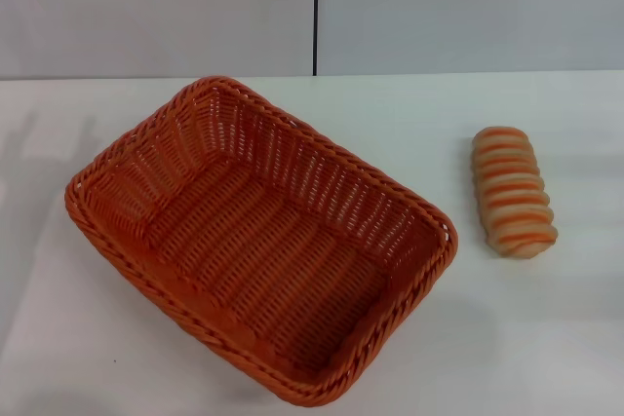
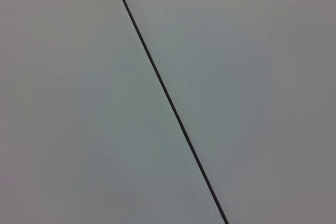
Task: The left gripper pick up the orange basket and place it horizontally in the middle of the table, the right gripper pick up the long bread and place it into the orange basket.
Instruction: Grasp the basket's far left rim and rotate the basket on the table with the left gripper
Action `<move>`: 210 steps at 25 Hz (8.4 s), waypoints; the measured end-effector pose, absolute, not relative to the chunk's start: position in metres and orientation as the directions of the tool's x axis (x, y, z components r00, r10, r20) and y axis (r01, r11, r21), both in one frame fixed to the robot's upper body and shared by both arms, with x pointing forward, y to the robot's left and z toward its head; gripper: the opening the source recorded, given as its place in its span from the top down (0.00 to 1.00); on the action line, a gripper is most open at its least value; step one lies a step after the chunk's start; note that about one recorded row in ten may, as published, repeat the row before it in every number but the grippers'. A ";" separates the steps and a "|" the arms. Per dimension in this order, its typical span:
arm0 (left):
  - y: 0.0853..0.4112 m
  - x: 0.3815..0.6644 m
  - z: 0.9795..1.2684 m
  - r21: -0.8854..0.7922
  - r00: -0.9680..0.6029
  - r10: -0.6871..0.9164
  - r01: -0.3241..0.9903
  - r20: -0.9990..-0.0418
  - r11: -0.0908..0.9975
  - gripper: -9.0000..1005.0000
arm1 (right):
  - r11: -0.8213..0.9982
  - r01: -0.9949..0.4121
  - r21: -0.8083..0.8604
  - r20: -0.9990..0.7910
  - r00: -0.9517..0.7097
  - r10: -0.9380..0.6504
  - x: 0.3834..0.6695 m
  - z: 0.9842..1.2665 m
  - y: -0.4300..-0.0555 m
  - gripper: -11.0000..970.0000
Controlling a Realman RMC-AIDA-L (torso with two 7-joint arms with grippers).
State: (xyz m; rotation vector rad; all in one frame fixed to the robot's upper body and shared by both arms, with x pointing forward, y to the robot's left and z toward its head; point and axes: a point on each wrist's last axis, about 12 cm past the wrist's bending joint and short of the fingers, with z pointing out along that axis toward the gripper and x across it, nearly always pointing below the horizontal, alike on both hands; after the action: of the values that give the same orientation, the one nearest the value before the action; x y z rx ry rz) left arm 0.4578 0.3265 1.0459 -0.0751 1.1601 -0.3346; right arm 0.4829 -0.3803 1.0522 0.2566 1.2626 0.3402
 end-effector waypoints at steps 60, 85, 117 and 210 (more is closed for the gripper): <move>0.328 0.498 1.055 -0.320 0.229 -0.401 0.322 -0.887 0.891 0.21 | 0.916 -0.125 0.381 -0.881 0.253 0.401 0.503 1.058 -0.374 0.35; 0.335 0.576 1.150 -0.250 -0.353 0.034 0.726 -0.935 0.640 0.21 | 0.906 -0.092 0.412 -0.885 0.196 0.422 0.476 1.039 -0.374 0.35; 0.284 0.595 1.106 -0.199 -0.487 0.279 0.719 -0.827 0.666 0.21 | 0.895 -0.108 0.432 -0.887 0.130 0.444 0.462 1.027 -0.368 0.35; 0.324 0.593 1.126 -0.497 -0.687 -0.154 0.334 -0.710 0.801 0.81 | 0.895 -0.058 0.443 -0.888 0.109 0.447 0.469 1.024 -0.372 0.34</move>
State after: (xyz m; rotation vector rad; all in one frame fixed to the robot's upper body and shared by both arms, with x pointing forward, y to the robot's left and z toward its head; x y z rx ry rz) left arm 0.5930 0.3239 1.1265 0.1321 2.1938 -0.7896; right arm 0.4687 -0.3723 1.0239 0.3323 1.4201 0.3814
